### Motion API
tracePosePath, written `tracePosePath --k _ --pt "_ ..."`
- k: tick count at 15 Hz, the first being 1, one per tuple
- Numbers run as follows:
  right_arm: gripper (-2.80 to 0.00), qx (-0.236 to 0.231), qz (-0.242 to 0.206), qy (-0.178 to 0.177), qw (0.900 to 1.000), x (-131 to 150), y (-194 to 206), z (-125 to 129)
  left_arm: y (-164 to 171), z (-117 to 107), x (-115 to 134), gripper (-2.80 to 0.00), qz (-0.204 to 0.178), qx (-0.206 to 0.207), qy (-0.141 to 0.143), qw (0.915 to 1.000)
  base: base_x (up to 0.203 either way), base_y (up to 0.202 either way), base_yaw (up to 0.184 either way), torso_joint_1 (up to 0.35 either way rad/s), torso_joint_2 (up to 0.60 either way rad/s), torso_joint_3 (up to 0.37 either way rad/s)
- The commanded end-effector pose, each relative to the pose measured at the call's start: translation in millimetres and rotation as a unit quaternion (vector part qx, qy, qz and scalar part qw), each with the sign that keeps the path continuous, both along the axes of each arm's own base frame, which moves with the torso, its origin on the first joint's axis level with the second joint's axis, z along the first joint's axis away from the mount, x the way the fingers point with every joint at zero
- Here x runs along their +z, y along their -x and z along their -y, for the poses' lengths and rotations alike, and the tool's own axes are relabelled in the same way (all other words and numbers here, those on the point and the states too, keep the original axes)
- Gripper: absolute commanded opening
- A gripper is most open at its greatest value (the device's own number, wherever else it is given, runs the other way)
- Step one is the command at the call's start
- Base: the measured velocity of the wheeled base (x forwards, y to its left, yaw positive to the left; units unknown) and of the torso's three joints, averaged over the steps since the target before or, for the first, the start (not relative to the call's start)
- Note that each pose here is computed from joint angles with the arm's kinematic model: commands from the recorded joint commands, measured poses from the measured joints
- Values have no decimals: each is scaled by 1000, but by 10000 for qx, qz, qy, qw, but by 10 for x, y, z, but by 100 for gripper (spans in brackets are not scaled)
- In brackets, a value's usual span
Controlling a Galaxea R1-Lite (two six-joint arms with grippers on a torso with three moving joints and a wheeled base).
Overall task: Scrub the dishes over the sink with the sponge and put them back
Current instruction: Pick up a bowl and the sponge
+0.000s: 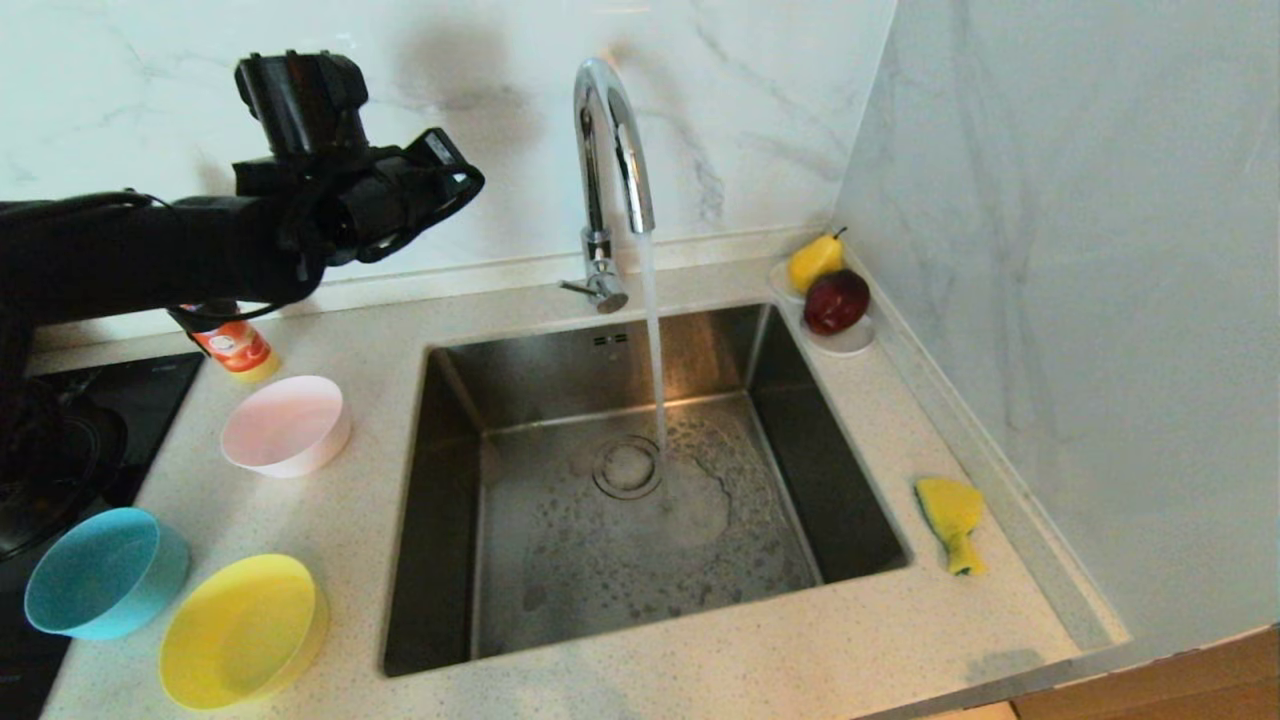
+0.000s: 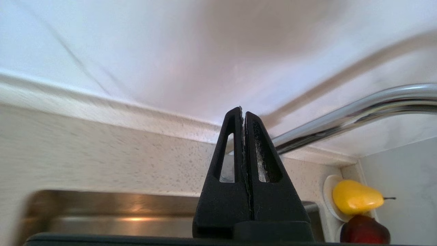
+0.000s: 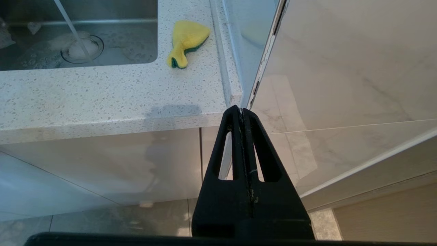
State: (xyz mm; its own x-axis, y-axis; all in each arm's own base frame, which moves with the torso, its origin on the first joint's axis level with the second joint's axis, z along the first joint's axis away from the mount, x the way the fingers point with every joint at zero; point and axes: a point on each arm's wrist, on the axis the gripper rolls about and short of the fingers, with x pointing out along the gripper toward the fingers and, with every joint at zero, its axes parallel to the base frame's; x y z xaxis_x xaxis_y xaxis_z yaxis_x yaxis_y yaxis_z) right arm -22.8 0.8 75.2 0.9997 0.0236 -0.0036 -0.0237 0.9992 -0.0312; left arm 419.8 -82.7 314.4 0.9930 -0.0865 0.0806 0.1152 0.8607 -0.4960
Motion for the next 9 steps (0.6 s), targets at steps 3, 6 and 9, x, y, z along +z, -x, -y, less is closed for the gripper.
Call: tracePosePath --k 3,6,9 --pt "-280 4 1 5 10000 -1 0 0 788 -226 776 -280 594 1346 -858 9854 0 0 0 0 0 0" --pt "-280 3 -11 5 10000 -3 -2 0 1447 -377 1084 -280 848 1887 -1119 9719 0 0 0 0 0 0" --pt "-280 -3 3 5 10000 0 0 0 2308 -552 1074 -280 881 2074 -1602 9610 0 0 0 0 0 0"
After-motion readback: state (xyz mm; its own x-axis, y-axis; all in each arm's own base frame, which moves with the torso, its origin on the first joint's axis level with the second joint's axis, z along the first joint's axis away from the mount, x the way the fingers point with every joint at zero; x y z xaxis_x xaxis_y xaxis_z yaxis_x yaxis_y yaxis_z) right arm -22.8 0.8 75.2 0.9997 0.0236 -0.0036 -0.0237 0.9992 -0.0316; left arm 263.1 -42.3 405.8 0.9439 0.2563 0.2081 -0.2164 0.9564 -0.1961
